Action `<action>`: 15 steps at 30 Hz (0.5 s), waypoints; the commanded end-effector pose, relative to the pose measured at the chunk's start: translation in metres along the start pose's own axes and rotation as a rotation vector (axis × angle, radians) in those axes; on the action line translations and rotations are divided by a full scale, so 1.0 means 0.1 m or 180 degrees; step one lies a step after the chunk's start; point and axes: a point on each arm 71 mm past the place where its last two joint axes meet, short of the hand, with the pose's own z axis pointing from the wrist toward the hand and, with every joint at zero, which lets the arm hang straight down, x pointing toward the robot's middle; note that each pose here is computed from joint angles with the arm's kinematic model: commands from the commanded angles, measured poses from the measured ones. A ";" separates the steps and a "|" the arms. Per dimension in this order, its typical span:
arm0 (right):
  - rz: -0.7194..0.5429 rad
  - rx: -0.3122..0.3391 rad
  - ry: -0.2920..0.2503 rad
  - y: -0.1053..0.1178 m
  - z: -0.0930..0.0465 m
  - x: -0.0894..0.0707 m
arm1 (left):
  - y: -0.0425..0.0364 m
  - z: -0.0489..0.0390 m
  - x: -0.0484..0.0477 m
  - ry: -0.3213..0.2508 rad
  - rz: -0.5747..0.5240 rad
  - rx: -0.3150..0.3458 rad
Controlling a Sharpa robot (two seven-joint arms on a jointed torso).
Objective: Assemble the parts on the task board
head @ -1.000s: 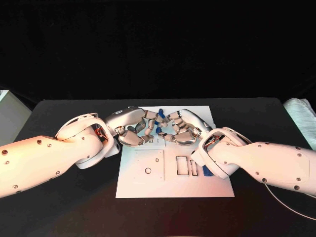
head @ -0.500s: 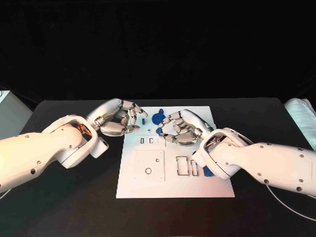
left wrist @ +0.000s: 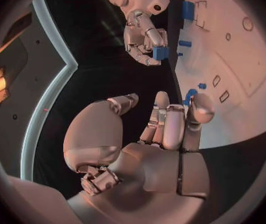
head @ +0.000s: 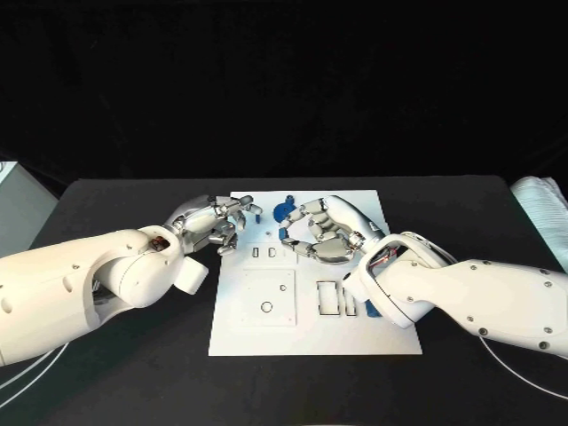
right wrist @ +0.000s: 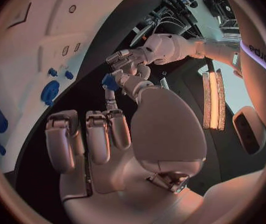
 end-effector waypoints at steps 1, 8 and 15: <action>-0.0044 -0.0170 -0.0073 0.06 -0.01 0.00 | 0.065 0.031 0.107 0.0214 -0.0516 -0.0298; -0.0059 -0.0258 -0.0102 0.11 -0.01 0.02 | 0.086 0.089 0.229 0.0338 -0.0629 -0.0406; -0.0069 -0.0304 -0.0106 0.13 0.00 0.03 | 0.078 0.134 0.364 0.0522 -0.0690 -0.0442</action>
